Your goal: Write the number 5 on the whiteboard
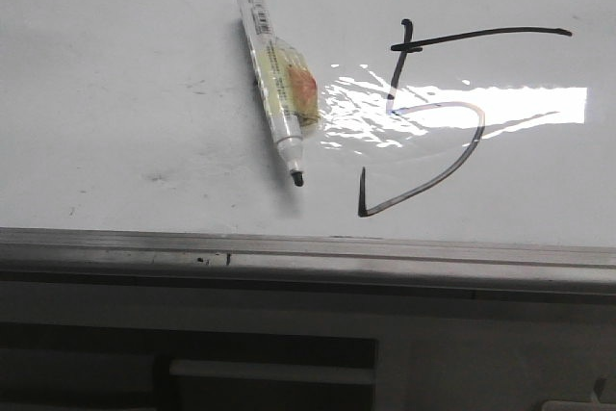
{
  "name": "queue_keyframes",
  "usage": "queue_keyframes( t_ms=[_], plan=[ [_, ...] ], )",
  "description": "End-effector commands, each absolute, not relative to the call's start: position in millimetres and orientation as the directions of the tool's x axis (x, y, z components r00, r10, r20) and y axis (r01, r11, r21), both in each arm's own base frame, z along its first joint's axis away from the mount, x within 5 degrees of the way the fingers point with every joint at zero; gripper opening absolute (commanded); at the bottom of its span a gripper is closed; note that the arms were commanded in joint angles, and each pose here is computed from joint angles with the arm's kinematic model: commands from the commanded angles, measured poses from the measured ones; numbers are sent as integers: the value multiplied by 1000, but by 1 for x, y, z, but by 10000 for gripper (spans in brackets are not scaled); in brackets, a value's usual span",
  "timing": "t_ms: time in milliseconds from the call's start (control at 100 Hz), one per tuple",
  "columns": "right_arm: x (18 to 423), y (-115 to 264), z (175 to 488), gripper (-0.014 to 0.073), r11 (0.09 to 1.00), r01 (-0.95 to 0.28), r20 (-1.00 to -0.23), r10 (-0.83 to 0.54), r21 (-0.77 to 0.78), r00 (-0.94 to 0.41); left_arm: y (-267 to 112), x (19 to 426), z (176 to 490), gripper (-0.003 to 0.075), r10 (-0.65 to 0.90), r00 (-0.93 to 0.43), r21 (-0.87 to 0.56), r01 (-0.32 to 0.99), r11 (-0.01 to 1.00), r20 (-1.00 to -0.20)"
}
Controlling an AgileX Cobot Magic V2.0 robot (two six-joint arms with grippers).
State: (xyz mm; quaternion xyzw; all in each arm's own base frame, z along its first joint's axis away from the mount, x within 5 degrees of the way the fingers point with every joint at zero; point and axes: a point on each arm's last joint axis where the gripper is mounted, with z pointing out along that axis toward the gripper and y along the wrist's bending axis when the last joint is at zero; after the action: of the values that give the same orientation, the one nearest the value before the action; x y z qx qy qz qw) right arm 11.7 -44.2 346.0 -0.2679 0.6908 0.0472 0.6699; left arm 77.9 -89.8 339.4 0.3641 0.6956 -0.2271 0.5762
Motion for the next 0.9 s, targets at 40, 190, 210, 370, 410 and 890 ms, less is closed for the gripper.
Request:
queue_keyframes(
  t_ms=[40,190,210,370,410,890],
  plan=[
    [12,-43,358,-63,856,-414,-951,-288,-308,113,-90,79,351,-20,221,38,173,752,636,-975],
    [12,-43,358,-63,856,-414,-951,-288,-308,113,-76,71,357,-20,240,150,273,714,645,-959],
    [12,-43,358,-63,856,-414,-951,-288,-308,113,-74,69,355,-20,238,152,273,713,646,-959],
    [12,-43,358,-63,857,-413,-951,-289,-309,112,-51,54,341,-20,199,216,293,654,697,-956],
    [12,-43,358,-63,857,-413,-951,-289,-309,112,-45,51,331,-20,170,190,254,643,722,-967],
    [12,-43,358,-63,857,-413,-951,-290,-309,110,-19,55,202,-20,215,17,208,338,918,-977]
  ],
)
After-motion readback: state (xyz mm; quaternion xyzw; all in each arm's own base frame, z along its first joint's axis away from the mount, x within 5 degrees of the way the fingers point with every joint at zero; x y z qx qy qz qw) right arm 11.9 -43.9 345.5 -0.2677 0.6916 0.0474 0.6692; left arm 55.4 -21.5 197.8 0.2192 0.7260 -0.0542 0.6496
